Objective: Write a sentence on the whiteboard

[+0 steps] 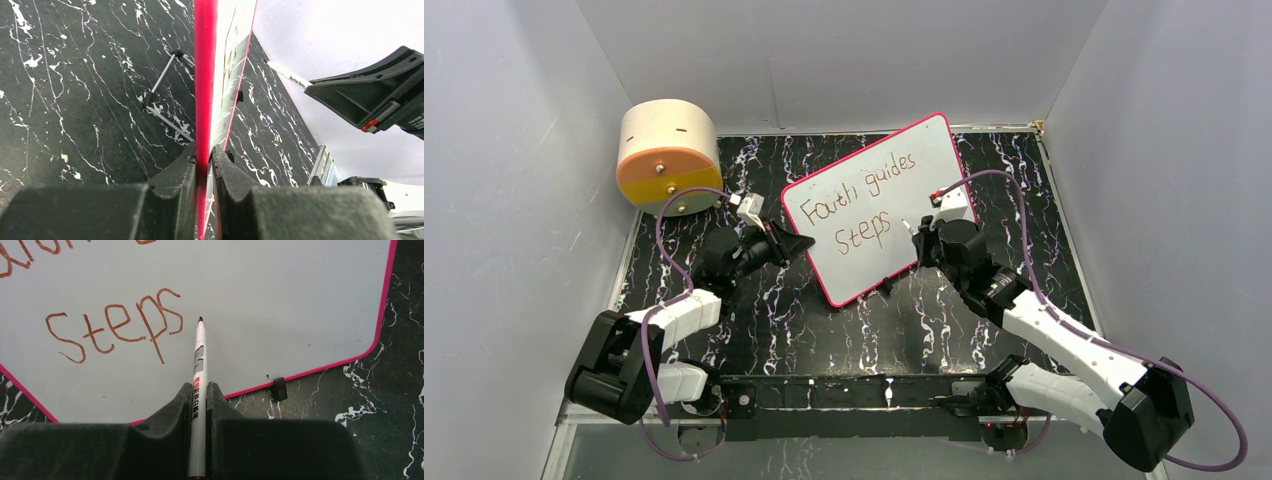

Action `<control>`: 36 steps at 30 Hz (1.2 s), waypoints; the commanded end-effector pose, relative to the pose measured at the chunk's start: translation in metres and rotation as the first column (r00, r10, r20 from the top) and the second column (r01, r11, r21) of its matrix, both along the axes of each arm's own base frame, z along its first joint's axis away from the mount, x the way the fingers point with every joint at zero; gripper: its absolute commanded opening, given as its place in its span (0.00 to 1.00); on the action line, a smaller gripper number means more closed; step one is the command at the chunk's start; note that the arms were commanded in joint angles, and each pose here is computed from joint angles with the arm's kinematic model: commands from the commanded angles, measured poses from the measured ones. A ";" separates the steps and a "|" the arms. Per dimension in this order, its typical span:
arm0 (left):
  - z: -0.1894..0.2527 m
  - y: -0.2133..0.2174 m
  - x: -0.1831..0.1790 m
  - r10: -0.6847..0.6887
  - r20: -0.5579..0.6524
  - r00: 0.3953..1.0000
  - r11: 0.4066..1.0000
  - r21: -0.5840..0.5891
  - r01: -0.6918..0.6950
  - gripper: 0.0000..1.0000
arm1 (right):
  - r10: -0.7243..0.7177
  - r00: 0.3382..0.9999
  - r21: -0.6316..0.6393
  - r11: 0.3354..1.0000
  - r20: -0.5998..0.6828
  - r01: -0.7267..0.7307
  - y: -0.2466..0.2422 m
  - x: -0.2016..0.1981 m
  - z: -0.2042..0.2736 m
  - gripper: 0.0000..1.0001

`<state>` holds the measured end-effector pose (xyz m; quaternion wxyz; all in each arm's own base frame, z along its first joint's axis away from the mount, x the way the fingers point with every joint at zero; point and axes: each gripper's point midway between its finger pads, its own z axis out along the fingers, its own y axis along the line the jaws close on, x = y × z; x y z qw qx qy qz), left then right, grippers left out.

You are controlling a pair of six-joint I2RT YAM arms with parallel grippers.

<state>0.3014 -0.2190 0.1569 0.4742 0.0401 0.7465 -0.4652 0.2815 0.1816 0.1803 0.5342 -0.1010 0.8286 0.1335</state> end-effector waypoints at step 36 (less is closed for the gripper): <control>0.019 0.138 -0.025 0.597 -0.091 0.797 0.702 0.540 -0.464 0.70 | -0.061 0.982 0.145 0.989 0.179 0.035 -0.048 -0.043 0.095 0.00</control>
